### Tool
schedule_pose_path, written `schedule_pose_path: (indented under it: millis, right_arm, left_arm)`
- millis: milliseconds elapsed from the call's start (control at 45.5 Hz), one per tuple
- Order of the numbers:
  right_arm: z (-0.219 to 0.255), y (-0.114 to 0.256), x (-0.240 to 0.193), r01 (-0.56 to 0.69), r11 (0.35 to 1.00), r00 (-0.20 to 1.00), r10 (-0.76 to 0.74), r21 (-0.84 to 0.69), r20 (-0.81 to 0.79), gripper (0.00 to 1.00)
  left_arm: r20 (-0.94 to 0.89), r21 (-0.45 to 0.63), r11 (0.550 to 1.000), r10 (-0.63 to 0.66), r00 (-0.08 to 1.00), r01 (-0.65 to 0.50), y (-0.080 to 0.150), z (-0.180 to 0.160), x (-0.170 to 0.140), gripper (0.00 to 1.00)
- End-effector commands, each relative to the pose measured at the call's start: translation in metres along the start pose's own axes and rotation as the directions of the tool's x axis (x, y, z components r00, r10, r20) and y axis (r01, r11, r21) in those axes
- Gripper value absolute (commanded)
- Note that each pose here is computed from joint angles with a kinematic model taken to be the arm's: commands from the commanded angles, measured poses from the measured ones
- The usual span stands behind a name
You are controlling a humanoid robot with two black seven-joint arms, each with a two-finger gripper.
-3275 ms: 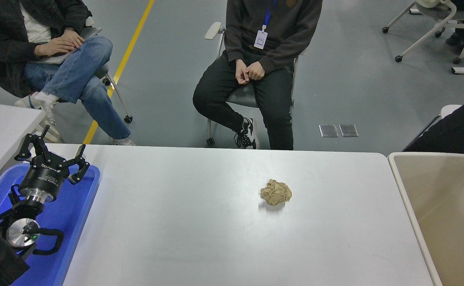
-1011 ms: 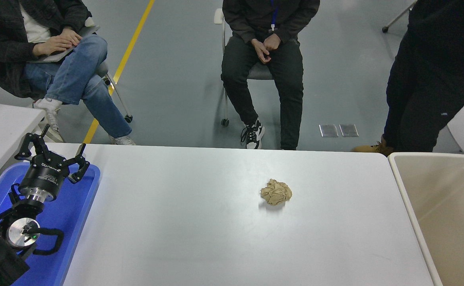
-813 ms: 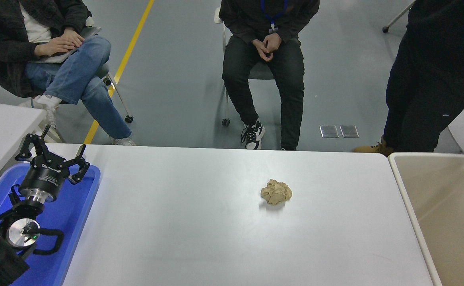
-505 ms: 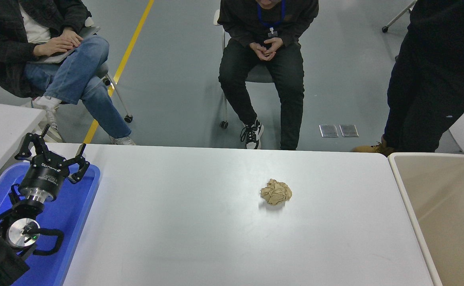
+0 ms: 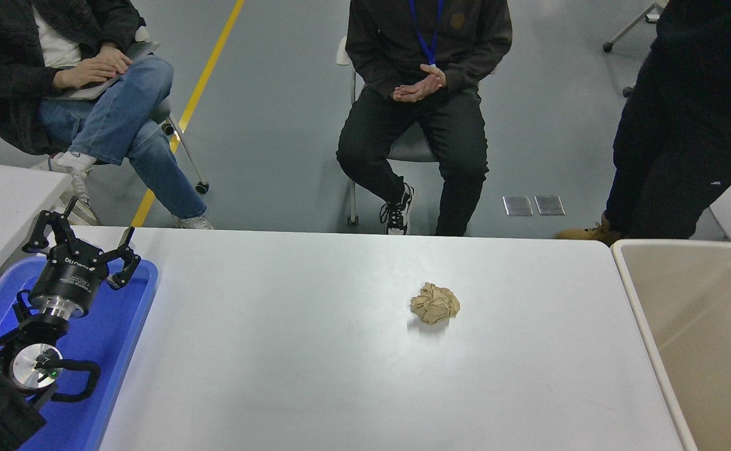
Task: Clean the table surface
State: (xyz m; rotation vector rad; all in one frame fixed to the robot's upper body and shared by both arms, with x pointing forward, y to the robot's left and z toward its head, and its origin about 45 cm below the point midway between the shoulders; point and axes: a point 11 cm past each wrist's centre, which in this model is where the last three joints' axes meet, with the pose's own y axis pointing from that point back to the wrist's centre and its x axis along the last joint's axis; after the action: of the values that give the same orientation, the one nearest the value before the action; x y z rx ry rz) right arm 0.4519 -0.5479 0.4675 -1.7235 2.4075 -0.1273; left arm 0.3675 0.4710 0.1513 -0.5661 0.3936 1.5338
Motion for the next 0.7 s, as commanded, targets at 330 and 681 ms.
schedule_pose_path:
  millis: [330, 681]
  right_arm:
    - [0.034, -0.002, -0.092, 0.148, 0.986, 0.961, -0.161, 0.073, 0.225, 0.98]
    - [0.121, 0.020, -0.117, 0.186, 0.980, 0.944, -0.158, -0.071, 0.288, 0.98]
  left_arm:
    - [0.000, 0.000, 1.000, 0.000, 1.000, 0.000, 0.000, 0.000, 0.000, 1.00]
    - [0.000, 0.000, 1.000, 0.000, 1.000, 0.000, 0.000, 0.000, 0.000, 1.00]
